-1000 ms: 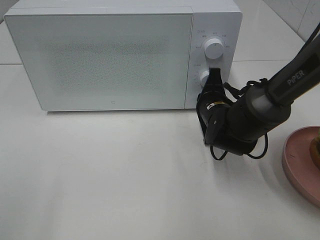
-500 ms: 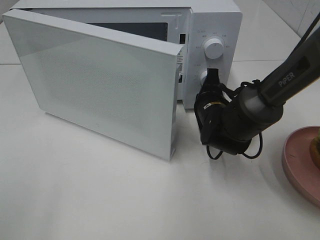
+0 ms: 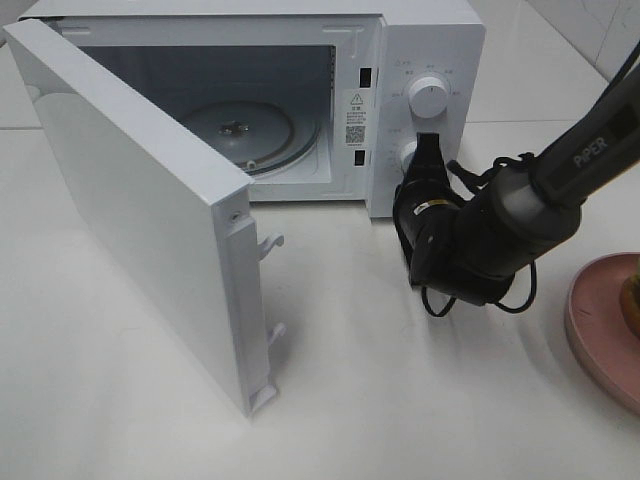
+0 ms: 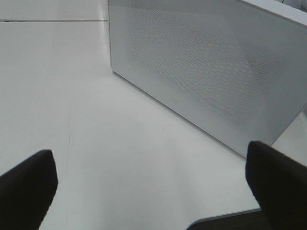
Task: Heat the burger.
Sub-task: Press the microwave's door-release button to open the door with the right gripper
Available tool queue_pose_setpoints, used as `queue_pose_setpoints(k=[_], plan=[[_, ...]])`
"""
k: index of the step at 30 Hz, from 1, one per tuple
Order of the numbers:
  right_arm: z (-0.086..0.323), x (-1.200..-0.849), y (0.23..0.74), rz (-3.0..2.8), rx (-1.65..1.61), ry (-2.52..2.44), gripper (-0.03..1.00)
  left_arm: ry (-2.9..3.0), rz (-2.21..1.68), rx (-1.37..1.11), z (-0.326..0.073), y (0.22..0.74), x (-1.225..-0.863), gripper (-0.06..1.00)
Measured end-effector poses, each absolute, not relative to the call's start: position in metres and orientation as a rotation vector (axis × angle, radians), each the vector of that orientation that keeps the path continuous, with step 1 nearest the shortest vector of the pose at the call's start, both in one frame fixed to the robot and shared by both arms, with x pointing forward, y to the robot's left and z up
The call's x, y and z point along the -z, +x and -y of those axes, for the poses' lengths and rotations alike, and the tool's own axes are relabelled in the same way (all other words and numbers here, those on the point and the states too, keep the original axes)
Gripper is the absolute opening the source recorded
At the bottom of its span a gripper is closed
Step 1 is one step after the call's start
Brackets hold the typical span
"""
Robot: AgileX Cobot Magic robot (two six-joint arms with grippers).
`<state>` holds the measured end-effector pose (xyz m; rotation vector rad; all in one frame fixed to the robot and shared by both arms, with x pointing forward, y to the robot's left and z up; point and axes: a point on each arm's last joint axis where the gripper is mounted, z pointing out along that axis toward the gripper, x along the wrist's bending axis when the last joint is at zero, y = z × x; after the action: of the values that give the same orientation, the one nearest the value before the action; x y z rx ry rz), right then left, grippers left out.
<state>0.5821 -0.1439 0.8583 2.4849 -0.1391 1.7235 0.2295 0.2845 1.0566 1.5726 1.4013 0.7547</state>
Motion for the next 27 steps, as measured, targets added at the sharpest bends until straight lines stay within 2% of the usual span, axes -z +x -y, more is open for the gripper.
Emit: queue_pose_setpoints(k=[25, 27], plan=[[0.155, -0.88, 0.553, -0.116, -1.546, 2.609, 0.0, 1.573, -1.401, -0.755, -0.285, 0.229, -1.057, 0.99], [0.156, -0.887, 0.545, -0.265, -1.479, 2.625, 0.0, 1.573, -1.401, -0.755, -0.285, 0.229, -1.057, 0.99]])
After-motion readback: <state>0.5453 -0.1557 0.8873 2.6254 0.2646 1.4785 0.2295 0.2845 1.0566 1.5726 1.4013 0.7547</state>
